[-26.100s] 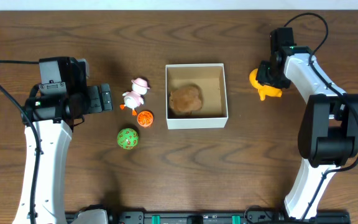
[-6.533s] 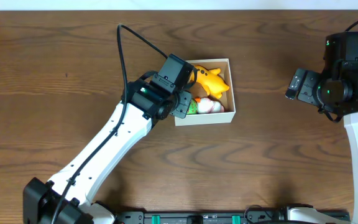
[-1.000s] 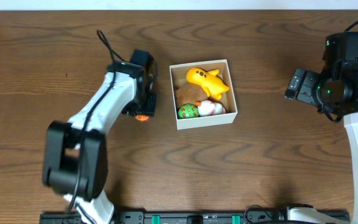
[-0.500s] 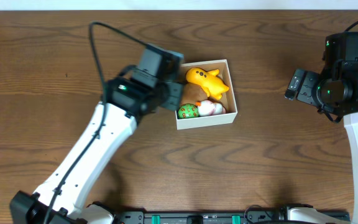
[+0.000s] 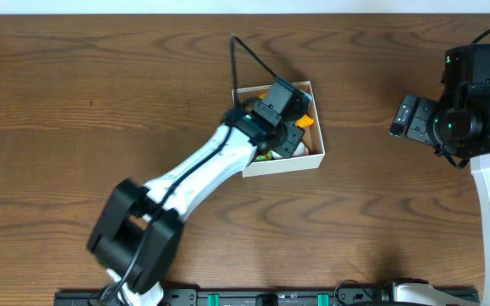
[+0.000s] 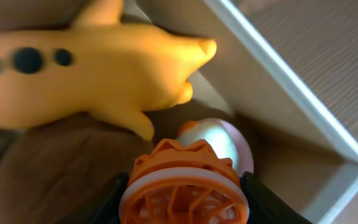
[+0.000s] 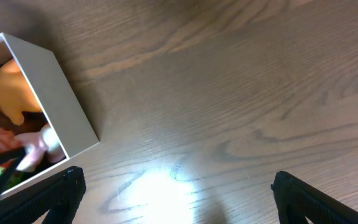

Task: Pack container
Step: 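Carry the orange round toy with the left gripper into the box, then release the orange toy and lift the left gripper out of the box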

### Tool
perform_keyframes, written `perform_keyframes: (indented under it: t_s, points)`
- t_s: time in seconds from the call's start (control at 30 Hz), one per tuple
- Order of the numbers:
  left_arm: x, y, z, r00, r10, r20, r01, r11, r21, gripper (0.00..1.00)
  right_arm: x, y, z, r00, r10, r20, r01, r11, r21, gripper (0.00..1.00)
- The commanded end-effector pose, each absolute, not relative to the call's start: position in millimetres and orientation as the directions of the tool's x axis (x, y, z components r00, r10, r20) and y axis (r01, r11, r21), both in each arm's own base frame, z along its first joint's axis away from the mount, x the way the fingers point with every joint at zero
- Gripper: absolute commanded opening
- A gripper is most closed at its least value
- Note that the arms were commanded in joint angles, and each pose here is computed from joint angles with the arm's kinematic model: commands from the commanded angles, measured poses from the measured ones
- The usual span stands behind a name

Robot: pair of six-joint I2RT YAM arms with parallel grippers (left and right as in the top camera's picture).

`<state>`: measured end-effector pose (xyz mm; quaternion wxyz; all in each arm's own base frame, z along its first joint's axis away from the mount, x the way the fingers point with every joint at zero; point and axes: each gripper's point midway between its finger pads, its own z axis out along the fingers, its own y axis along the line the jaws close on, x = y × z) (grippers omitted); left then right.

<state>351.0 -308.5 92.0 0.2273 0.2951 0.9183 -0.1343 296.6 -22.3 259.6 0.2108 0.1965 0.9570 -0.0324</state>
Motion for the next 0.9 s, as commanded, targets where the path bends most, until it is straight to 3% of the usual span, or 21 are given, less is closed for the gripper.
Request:
perform_keyframes:
  t_s: [0.0,0.07,0.17,0.3,0.6,0.7,0.73,0.87]
  points:
    - [351,-317,97,-0.652,0.548,-0.524,0.676,0.734,-0.074,0.45,296,-23,258,-0.837,0.362,-0.411,0.390,0.921,0.017,0.99]
    - [352,-319,99,-0.634,0.557,-0.536,0.689,0.722,-0.064,0.46,296,-23,258,-0.837,0.362,-0.411,0.390,0.921,0.017,0.99]
    - [353,-319,104,-0.610,0.571,-0.550,0.705,0.707,-0.049,0.69,296,-23,258,-0.837,0.362,-0.410,0.388,0.921,0.020,0.99]
    - [354,-319,117,-0.578,0.580,-0.574,0.722,0.691,-0.030,0.82,296,-23,258,-0.839,0.362,-0.408,0.388,0.922,0.020,0.99]
    - [351,-290,180,-0.538,0.551,-0.638,0.670,0.739,0.072,0.87,295,-23,258,-0.840,0.362,-0.405,0.388,0.921,0.017,0.99]
    - [341,-259,211,-0.538,0.548,-0.640,0.616,0.774,0.145,0.95,296,-23,258,-0.842,0.353,-0.408,0.381,0.925,0.015,0.99]
    - [337,-248,221,-0.539,0.545,-0.642,0.594,0.786,0.169,0.99,297,-22,259,-0.845,0.340,-0.413,0.366,0.930,0.015,0.99]
    - [322,-193,264,-0.577,0.450,-0.682,0.438,0.875,0.207,0.98,311,-4,268,-0.867,0.173,-0.468,0.175,0.984,0.038,0.99]
